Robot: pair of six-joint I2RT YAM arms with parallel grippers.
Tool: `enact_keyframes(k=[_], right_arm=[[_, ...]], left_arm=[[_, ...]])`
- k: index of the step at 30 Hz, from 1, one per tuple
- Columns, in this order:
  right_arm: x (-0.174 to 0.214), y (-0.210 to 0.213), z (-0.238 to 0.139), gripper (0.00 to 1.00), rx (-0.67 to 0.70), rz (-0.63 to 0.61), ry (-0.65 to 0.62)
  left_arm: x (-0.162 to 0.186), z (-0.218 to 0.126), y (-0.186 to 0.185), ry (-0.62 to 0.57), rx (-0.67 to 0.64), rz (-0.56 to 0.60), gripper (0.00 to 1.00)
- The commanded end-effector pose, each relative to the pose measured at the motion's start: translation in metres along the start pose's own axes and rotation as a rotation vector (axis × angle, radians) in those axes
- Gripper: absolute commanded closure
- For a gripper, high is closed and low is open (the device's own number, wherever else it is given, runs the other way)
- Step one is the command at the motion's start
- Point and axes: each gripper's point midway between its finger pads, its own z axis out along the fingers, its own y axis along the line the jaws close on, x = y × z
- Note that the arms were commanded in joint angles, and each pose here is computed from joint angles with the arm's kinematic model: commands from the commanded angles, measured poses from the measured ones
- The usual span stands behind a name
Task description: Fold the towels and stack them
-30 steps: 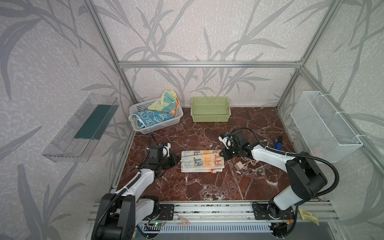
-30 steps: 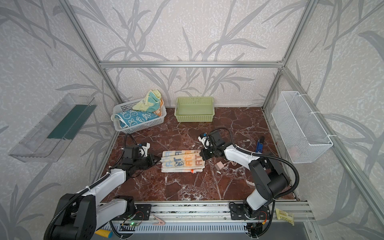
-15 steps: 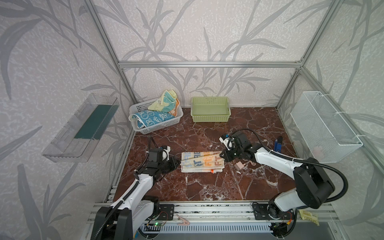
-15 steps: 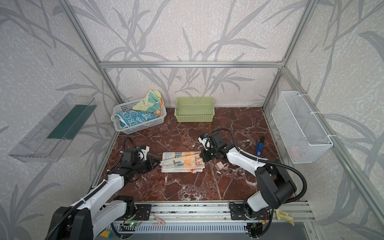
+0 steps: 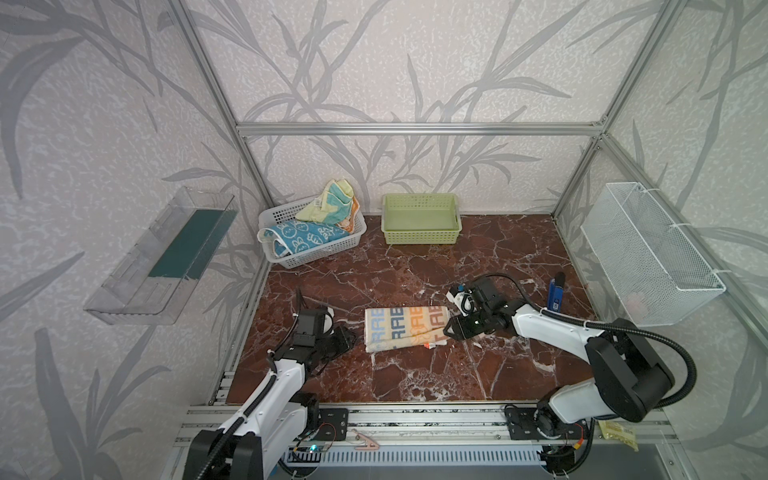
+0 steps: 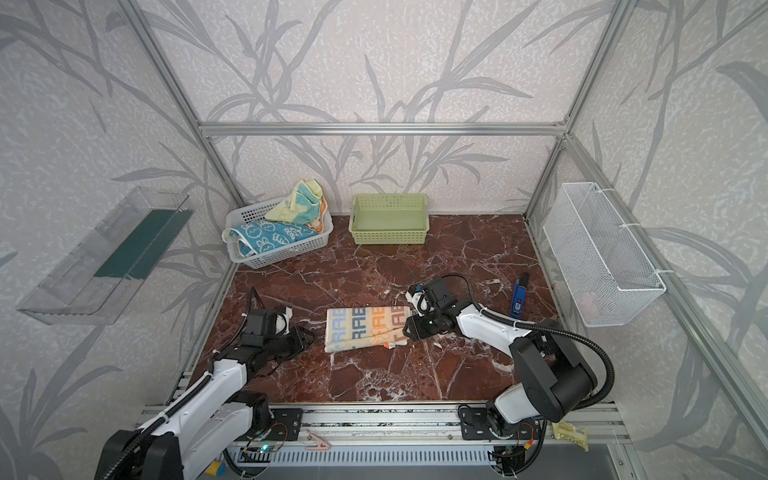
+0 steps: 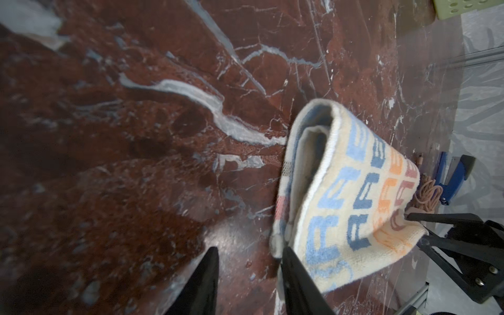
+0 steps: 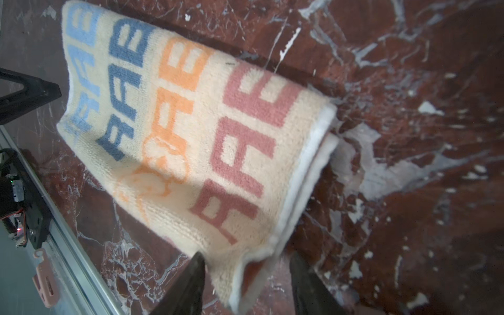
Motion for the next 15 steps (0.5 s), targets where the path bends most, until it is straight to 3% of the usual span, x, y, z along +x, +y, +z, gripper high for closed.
enact_keyframes(k=[1,7,15], right_arm=[[-0.001,0.011,-0.025,0.42,-0.011,0.051,-0.033],[-0.002,0.004,-0.030,0.39,0.040,0.192,-0.034],[0.004,-0.013,0.003,0.38,0.131,0.341,0.085]], left_arm=[[-0.015,-0.011,0.001,-0.063,-0.048,0.000,0.60],[-0.027,-0.018,-0.025,-0.081,-0.029,0.089,0.70],[0.000,0.010,-0.066,0.049,-0.025,0.256,0.70]])
